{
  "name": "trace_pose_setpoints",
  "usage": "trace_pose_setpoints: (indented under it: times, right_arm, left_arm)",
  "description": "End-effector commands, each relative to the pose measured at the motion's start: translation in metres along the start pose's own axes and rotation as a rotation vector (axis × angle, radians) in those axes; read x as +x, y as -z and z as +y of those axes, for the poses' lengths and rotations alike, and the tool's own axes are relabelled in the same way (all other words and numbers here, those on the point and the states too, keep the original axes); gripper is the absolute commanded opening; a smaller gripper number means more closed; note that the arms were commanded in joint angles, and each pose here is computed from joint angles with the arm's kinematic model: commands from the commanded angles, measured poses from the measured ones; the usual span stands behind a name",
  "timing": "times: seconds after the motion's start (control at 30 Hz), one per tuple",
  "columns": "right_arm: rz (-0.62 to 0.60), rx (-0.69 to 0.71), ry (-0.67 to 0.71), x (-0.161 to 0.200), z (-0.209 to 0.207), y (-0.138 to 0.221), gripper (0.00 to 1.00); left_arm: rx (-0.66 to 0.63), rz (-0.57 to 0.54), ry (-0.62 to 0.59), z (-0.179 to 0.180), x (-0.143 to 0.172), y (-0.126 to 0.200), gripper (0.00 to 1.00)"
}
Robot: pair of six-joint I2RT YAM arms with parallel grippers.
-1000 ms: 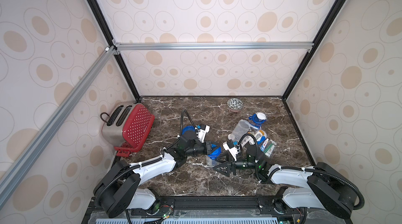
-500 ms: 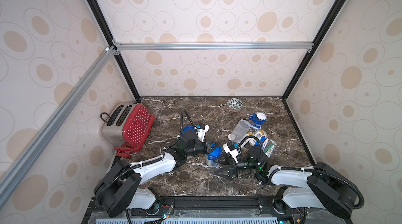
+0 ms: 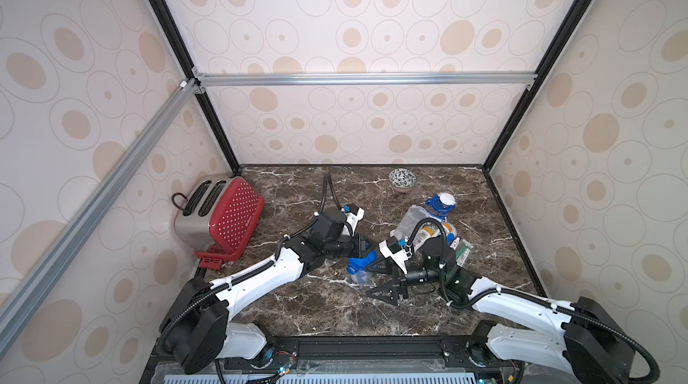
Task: Take out toiletry kits
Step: Unfasten the latch on the container, then adjust the container at the center of the board.
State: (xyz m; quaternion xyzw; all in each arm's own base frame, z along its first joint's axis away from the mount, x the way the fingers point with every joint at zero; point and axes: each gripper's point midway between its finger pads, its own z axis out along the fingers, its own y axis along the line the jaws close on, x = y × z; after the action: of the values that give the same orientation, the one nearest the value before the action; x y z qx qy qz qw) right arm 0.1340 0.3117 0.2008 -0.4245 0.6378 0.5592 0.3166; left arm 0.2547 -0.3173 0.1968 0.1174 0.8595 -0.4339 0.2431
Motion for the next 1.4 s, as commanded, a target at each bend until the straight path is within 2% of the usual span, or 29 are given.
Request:
trace_pose_setpoints:
  times: [0.0,0.13,0.2,0.3,0.37,0.47,0.6,0.67,0.93,1.37]
  right_arm:
    - [0.056,0.059,-0.003,0.007,-0.004,0.006,0.94]
    - [0.036,0.148,-0.03,0.003,-0.011,0.015,0.93]
    - [0.025,0.19,-0.047,-0.001,-0.013,0.022,0.92]
    - [0.011,0.351,-0.116,-0.002,-0.035,0.037,0.9]
    - [0.016,0.421,-0.174,0.001,-0.05,0.046,0.89]
    - [0.03,0.455,-0.224,0.005,-0.065,0.047,0.88]
    - [0.066,0.442,-0.251,0.005,-0.072,0.038,0.87]
    - [0.068,0.389,-0.25,0.003,-0.07,0.03,0.86]
    - [0.072,0.271,-0.274,-0.002,-0.062,0.014,0.84]
    - [0.086,0.178,-0.293,0.004,-0.043,0.009,0.82]
  left_arm:
    - [-0.047,-0.017,-0.092,-0.017,-0.016,0.025,0.34]
    - [-0.105,-0.05,-0.119,-0.017,-0.022,0.045,0.45]
    - [-0.173,-0.075,-0.114,-0.008,-0.02,0.061,0.47]
    - [-0.272,-0.081,-0.094,0.011,-0.007,0.083,0.48]
    - [-0.294,-0.069,-0.077,0.019,0.005,0.091,0.48]
    - [-0.297,-0.037,-0.056,0.027,0.02,0.092,0.48]
    - [-0.26,-0.01,-0.033,0.03,0.031,0.082,0.46]
    - [-0.236,-0.006,-0.028,0.028,0.031,0.075,0.44]
    - [-0.257,0.013,-0.026,0.037,0.03,0.06,0.38]
    - [-0.264,0.039,-0.032,0.042,0.029,0.045,0.34]
